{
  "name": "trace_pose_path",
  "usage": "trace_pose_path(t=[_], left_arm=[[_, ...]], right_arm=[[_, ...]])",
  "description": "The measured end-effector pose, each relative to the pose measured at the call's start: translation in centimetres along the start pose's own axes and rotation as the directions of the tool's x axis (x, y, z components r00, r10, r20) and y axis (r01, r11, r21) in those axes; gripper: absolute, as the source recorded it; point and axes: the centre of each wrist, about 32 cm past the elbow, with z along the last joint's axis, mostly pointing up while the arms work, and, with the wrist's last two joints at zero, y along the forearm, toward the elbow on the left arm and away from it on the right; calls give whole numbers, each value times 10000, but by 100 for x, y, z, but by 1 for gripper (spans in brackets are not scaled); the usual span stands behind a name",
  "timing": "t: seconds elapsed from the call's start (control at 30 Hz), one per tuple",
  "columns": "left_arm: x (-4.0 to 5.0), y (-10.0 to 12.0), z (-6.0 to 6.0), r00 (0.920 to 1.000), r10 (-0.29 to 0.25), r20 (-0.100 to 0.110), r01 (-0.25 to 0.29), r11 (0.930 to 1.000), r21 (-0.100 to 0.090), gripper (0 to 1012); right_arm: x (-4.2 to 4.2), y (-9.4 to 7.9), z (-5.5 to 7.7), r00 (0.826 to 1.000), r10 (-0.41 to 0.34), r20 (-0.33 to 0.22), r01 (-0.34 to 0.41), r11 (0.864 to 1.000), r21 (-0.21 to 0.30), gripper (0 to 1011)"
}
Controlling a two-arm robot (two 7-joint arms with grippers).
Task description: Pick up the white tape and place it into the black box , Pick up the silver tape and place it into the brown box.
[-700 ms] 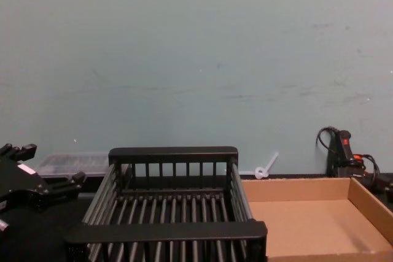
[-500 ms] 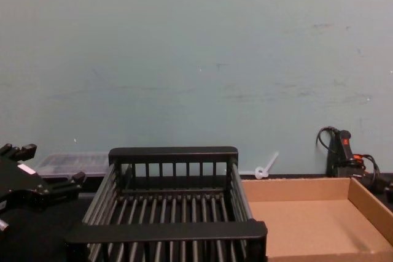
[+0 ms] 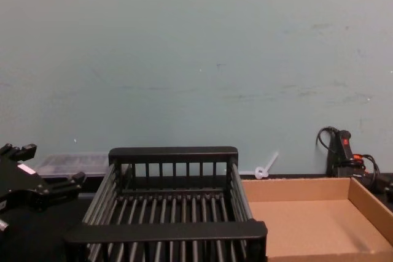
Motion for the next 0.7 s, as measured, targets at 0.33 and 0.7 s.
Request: trace_pose_path(t=[0.33, 0.7], left_arm=[[0, 0, 0, 10000, 0, 0, 0, 10000, 0, 1001], [0, 0, 0, 10000, 0, 0, 0, 10000, 0, 1001]], right_arm=[[0, 0, 0, 10000, 1, 0, -1, 10000, -1, 1002], [0, 0, 0, 10000, 1, 0, -1, 10000, -1, 1002]])
